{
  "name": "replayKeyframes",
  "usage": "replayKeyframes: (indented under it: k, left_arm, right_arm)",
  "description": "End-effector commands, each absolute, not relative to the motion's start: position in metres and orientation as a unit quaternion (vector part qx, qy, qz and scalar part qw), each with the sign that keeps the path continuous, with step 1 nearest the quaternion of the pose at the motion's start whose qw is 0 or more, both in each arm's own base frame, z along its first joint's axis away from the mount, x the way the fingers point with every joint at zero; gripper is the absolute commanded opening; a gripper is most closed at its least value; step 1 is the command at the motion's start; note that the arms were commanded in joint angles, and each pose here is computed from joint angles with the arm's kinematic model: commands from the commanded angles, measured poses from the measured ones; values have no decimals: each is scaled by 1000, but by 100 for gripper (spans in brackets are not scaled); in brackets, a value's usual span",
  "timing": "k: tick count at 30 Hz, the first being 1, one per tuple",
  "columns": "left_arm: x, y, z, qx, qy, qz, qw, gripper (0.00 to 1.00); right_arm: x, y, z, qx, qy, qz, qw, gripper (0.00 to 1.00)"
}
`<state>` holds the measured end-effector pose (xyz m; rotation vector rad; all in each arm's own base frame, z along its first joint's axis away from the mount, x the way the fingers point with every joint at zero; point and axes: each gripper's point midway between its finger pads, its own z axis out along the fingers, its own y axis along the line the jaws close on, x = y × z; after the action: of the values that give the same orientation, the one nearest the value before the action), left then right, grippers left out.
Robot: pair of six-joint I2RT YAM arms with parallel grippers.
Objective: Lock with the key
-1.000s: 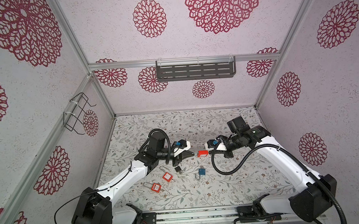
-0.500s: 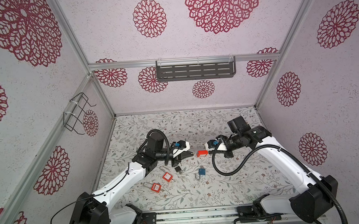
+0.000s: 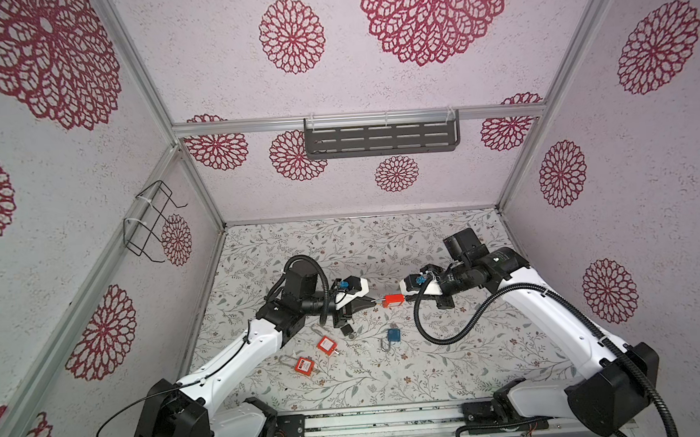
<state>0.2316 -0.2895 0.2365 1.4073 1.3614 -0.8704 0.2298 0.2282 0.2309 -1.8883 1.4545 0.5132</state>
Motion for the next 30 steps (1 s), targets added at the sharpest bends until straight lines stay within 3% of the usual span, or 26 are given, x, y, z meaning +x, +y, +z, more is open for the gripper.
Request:
replayKeyframes:
  k: [1, 30]
  left_arm:
    - [229, -282, 241, 571, 556, -362, 483, 0]
    - [231, -278, 237, 564, 564, -372, 474, 0]
  right_arm:
    - [240, 207, 227, -729, 575, 132, 348, 0]
    - [249, 202, 225, -732, 565, 89, 372, 0]
